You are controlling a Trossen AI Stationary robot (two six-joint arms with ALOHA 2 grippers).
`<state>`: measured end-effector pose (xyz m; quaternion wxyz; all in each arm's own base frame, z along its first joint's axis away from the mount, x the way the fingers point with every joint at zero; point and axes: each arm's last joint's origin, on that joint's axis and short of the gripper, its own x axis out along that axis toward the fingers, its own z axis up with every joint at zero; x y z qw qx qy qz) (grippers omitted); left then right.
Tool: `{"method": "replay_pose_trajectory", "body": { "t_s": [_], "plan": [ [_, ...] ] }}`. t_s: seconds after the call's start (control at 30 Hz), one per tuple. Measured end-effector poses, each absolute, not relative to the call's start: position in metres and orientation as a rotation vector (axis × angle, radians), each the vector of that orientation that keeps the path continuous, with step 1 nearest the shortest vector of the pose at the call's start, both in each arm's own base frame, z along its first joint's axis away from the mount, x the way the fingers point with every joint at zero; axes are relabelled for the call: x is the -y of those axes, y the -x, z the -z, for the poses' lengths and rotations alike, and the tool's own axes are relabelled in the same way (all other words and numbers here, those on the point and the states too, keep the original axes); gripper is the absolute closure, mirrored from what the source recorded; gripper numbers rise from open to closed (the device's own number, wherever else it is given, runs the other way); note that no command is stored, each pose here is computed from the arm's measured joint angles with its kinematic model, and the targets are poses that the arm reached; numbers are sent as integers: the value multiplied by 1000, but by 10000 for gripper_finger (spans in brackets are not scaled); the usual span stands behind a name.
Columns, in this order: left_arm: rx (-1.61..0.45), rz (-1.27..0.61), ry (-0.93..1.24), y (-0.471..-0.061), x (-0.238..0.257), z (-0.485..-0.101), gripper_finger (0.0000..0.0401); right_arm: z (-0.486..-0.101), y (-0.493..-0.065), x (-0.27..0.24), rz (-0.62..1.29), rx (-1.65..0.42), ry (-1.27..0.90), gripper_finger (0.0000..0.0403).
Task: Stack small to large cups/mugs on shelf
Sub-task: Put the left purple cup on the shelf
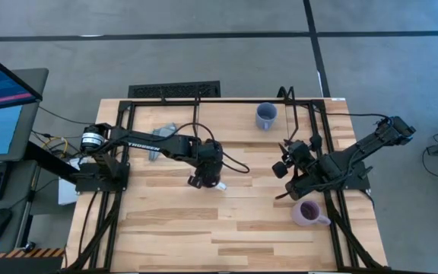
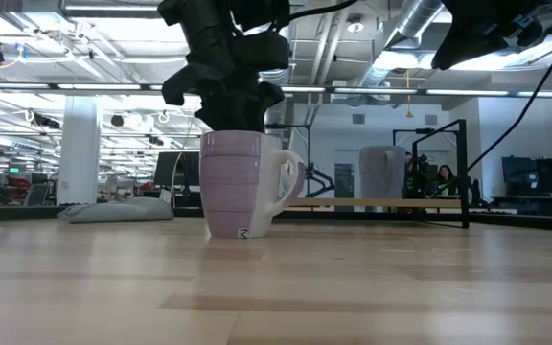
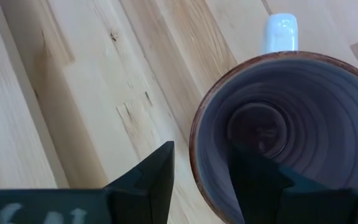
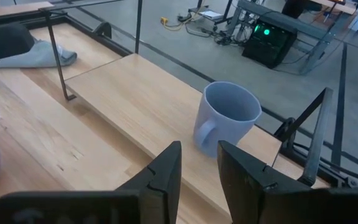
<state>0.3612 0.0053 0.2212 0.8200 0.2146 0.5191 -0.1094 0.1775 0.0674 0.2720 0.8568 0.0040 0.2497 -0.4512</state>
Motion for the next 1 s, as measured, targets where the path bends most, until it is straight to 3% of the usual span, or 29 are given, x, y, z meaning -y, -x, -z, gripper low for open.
{"method": "replay_pose_trajectory", "body": {
  "t_s": [0.37, 0.8, 1.0],
  "plan": [
    [-1102, 254, -461, -355, 3, -229, 262, -272, -178, -67, 948, -525, -9, 278],
    [-1015, 208, -418, -336, 4, -267, 262, -272, -178, -67, 948, -526, -9, 278],
    [-896, 167, -408, -311, 1, -306, 262, -272, -178, -67, 948, -525, -9, 278]
  ]
}}
